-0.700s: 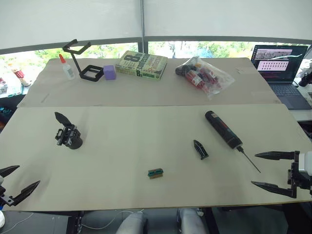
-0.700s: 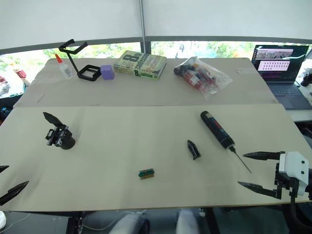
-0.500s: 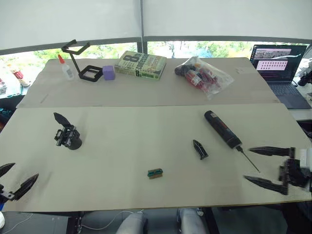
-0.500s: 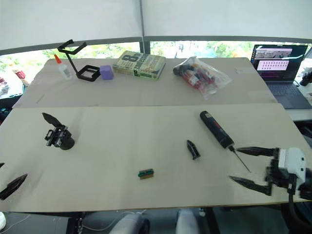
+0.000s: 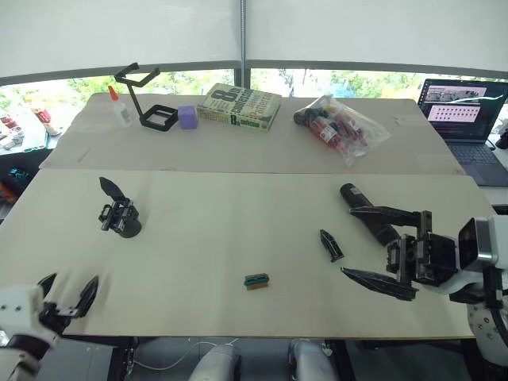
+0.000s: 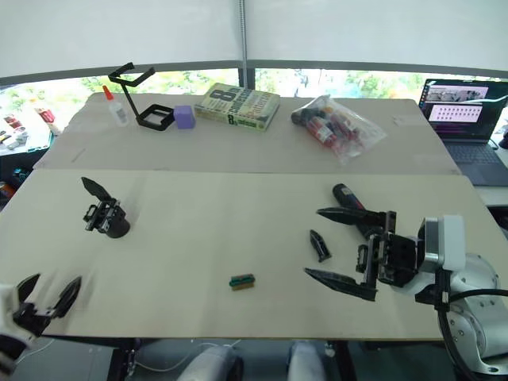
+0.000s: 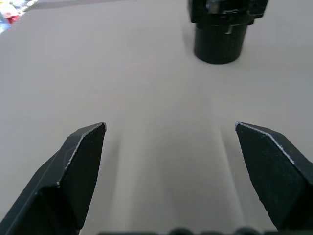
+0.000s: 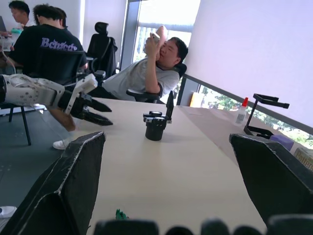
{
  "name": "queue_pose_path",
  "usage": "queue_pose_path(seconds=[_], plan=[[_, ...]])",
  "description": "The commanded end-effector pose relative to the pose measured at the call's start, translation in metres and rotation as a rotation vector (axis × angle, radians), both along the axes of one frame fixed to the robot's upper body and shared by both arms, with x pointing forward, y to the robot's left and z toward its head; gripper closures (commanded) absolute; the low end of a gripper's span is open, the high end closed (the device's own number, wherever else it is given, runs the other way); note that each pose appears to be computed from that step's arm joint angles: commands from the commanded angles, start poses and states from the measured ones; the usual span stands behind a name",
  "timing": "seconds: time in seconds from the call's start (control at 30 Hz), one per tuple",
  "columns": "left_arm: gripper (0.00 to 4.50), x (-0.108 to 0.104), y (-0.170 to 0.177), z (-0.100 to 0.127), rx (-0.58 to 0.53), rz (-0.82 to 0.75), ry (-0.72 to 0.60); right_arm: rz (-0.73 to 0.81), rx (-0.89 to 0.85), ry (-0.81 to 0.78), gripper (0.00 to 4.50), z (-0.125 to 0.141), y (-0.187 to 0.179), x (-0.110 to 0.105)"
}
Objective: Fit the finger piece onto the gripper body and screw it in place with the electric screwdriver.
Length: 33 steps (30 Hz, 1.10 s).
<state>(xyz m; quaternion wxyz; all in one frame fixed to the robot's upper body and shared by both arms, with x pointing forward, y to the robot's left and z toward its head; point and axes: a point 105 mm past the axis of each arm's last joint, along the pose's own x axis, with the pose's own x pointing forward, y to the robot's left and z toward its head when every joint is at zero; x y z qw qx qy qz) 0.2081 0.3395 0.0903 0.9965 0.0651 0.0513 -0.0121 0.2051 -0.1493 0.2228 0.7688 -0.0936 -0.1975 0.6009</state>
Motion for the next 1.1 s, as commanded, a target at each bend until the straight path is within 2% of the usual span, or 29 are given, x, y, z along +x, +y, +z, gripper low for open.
queue_pose_path(seconds=[0.03, 0.1, 0.17, 0.23, 0.3, 0.53, 0.63, 0.77, 0.87, 0.97, 1.1], plan=[[0.00, 0.021, -0.001, 0.005, 0.043, -0.011, 0.001, 0.025, -0.006, -0.031, 0.03, 0.011, 0.012, -0.002], [0.00, 0.038, -0.007, 0.001, -0.005, -0.009, -0.005, 0.034, -0.009, -0.039, 0.03, 0.018, 0.021, -0.001], [0.00, 0.046, -0.011, 0.000, -0.030, -0.003, -0.012, 0.033, -0.012, -0.044, 0.03, 0.021, 0.024, 0.001], [0.00, 0.053, -0.013, -0.004, -0.009, -0.004, -0.007, 0.027, -0.013, -0.043, 0.03, 0.024, 0.024, 0.003], [0.00, 0.061, -0.012, -0.005, 0.061, -0.017, -0.002, 0.023, -0.015, -0.041, 0.03, 0.024, 0.024, 0.006], [0.00, 0.083, -0.016, -0.017, 0.031, -0.009, 0.007, 0.016, -0.015, -0.052, 0.03, 0.024, 0.019, 0.013], [0.00, 0.090, -0.019, -0.019, 0.054, -0.019, 0.005, 0.010, -0.017, -0.050, 0.03, 0.021, 0.015, 0.013], [0.00, 0.100, -0.027, -0.020, 0.031, -0.048, -0.008, 0.001, -0.026, -0.041, 0.03, 0.014, 0.010, 0.010], [0.83, 0.101, -0.028, -0.025, 0.037, -0.052, 0.009, -0.005, -0.031, -0.038, 0.00, 0.010, 0.007, 0.008], [2.05, 0.100, -0.032, -0.024, 0.024, -0.074, 0.000, -0.021, -0.036, -0.046, 0.00, 0.008, 0.002, 0.006], [2.10, 0.111, -0.066, 0.017, -0.021, -0.213, -0.179, -0.039, -0.034, -0.048, 0.00, 0.010, -0.002, 0.003]])
